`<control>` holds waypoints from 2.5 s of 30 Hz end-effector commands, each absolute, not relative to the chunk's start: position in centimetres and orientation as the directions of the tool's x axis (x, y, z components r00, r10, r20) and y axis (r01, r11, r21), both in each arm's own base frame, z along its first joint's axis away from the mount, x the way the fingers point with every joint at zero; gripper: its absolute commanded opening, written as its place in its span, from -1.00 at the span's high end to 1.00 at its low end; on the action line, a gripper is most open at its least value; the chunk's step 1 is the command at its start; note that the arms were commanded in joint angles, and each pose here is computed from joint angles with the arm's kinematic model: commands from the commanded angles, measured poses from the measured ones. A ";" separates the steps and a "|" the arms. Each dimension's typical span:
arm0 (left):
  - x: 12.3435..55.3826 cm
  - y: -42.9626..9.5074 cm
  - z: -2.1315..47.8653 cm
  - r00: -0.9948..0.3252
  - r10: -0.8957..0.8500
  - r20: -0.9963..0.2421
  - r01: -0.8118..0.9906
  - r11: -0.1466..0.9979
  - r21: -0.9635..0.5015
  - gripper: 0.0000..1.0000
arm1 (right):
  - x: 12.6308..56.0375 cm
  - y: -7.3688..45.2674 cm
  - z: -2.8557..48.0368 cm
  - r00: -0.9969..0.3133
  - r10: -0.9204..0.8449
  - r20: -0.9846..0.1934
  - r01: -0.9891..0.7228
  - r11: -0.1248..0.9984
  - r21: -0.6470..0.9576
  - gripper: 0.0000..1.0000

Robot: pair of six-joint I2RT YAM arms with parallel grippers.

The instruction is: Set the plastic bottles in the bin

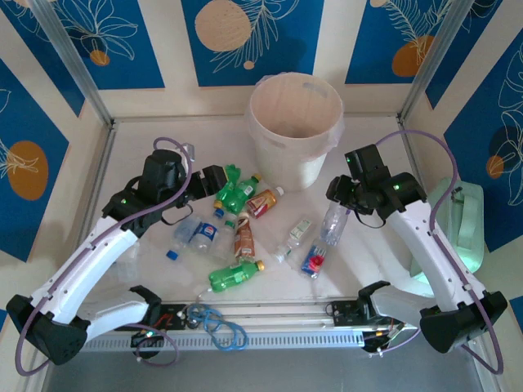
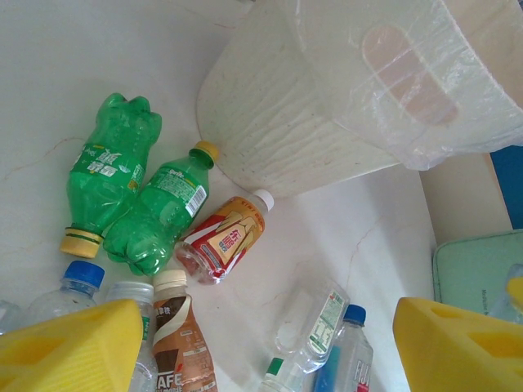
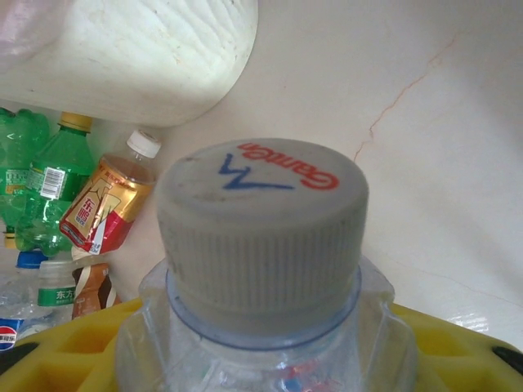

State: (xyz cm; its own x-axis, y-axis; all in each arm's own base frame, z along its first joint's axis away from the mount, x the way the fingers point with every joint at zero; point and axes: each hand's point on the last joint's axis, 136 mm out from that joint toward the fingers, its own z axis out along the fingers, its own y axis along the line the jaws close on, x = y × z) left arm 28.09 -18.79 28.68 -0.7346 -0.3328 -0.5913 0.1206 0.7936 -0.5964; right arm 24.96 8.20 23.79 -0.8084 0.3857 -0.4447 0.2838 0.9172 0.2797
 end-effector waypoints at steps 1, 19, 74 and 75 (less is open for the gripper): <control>28.2 -18.4 28.8 -0.723 -0.353 -0.594 0.113 0.788 -0.606 -0.60 | 24.9 8.4 26.3 -0.788 0.384 -0.482 0.258 0.916 0.308 -0.06; 26.7 -15.1 24.7 -0.756 -0.348 -0.555 -0.028 0.863 -0.504 -0.57 | 38.3 15.8 44.6 -0.583 0.375 -0.721 -0.063 0.863 0.501 -0.07; 17.7 -4.3 16.9 -0.831 -0.322 -0.454 -0.274 0.947 -0.169 -0.80 | 27.5 23.1 36.8 -0.714 0.091 -0.694 -0.228 0.907 0.353 -0.72; 17.7 -4.5 16.5 -0.836 -0.323 -0.444 -0.274 0.946 -0.172 -0.80 | 26.6 23.0 35.6 -0.733 0.091 -0.674 -0.214 0.909 0.357 -0.72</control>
